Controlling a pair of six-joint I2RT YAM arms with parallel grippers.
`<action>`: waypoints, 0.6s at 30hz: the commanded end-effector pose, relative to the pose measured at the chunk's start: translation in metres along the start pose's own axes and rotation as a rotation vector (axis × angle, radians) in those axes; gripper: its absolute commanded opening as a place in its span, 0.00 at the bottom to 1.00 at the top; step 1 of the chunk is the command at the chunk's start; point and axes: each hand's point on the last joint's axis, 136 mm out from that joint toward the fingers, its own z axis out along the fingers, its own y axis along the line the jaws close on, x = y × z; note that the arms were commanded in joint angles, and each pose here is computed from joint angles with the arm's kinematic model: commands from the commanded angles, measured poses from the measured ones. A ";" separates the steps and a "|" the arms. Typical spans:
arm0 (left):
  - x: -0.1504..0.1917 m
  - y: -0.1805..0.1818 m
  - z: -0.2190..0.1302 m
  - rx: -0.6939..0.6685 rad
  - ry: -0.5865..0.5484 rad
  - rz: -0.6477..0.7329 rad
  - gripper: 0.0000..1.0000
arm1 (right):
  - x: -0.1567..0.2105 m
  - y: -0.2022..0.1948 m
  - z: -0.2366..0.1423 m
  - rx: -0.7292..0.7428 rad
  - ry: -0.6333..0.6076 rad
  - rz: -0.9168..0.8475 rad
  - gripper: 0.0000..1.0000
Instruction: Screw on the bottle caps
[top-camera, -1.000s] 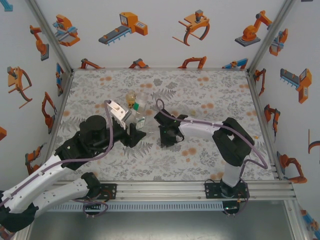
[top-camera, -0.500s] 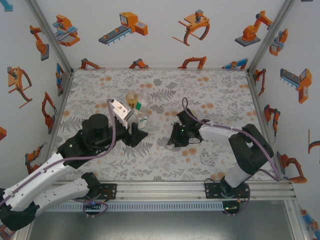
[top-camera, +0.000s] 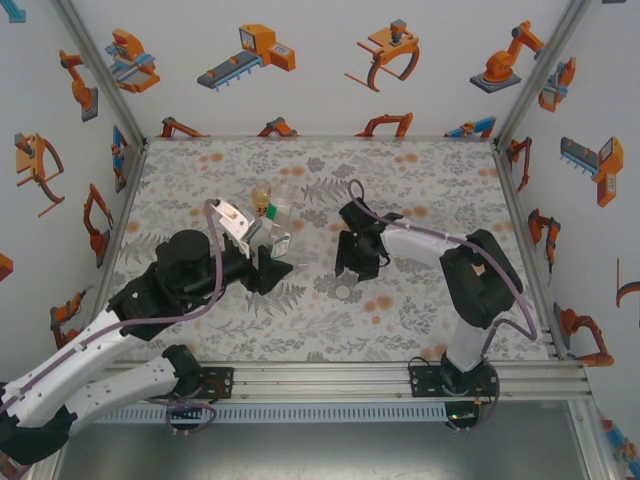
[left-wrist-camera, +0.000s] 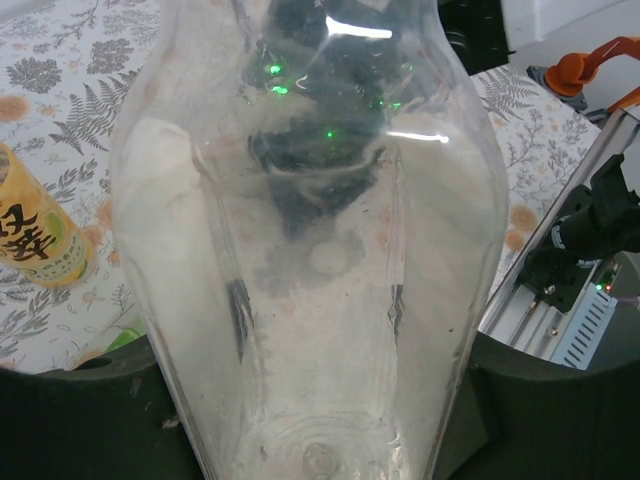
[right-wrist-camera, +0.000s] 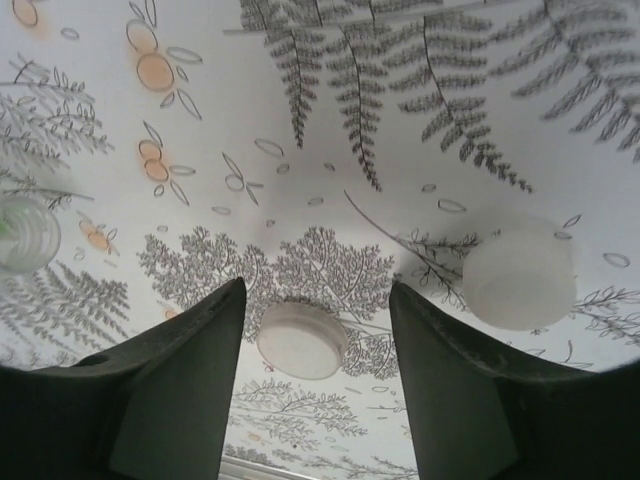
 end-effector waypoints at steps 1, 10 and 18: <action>-0.017 0.000 -0.010 -0.009 -0.056 -0.018 0.01 | 0.007 -0.011 0.007 0.150 0.045 -0.102 0.59; -0.014 0.001 -0.009 -0.013 -0.055 -0.022 0.01 | 0.023 0.013 0.012 0.255 0.106 -0.273 0.61; -0.012 0.001 -0.007 -0.009 -0.053 -0.027 0.01 | 0.046 0.013 0.009 0.224 0.112 -0.253 0.59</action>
